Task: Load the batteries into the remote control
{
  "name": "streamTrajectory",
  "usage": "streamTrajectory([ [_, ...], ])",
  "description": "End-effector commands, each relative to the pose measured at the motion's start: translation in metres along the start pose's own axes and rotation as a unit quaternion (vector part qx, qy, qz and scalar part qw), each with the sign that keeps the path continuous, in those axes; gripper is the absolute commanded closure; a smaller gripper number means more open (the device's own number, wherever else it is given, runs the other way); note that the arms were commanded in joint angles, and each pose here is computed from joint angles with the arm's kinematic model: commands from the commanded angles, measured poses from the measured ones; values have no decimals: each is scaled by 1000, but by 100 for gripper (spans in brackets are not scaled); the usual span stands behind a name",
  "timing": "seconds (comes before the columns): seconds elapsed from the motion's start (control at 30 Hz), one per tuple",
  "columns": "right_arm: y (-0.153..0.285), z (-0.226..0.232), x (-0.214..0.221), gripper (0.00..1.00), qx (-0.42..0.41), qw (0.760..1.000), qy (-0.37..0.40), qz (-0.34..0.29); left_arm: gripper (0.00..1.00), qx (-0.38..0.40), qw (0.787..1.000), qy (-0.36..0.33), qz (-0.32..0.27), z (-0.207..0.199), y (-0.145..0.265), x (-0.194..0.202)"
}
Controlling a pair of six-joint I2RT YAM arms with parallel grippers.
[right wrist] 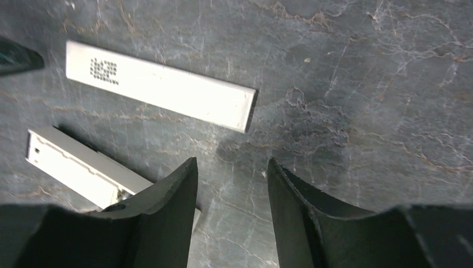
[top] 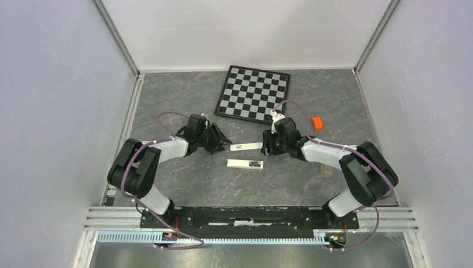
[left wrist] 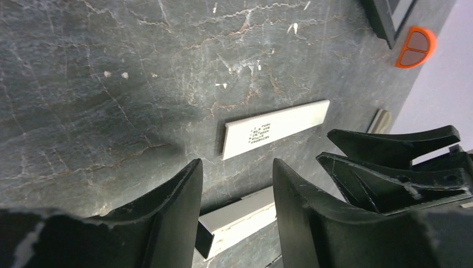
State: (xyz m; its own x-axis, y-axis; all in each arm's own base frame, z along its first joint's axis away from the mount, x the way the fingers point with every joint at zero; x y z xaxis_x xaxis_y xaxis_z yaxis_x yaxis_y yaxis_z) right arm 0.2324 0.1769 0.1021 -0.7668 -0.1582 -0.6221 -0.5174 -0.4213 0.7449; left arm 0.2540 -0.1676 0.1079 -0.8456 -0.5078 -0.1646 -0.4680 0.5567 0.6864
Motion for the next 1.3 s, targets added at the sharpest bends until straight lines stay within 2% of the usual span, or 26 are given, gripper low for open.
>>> streamTrajectory([
  [0.0,-11,8,-19,47,-6,997,-58,-52,47,-3,999,-31,-35,-8,-9,-8],
  [0.5,-19,0,-14,50,38,997,-53,-42,59,-19,1000,-22,-9,-2,-26,-2],
  [0.67,-24,5,-15,52,-2,998,-51,-41,60,-11,1000,-17,1,-3,-29,0],
  [0.93,-27,18,-15,60,-79,993,-72,-43,64,18,1000,-2,18,-6,-30,3],
  [1.27,-6,27,-22,62,-118,988,-79,-66,69,59,998,-8,20,-23,-11,3],
])
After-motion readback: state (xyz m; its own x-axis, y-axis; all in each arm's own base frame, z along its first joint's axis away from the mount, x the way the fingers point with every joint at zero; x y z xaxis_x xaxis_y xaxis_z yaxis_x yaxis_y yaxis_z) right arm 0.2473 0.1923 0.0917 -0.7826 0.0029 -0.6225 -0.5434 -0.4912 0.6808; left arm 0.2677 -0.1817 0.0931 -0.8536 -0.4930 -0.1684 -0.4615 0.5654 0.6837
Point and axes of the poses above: each gripper's point midway between its finger pads, its own y axis back along the fingers, its own z axis along the line the jaws close on, x = y × z, the point moved 10 cm from there along y, back along the fingers, and after that the axes turned 4 degrees about y, right-handed, at the moved point
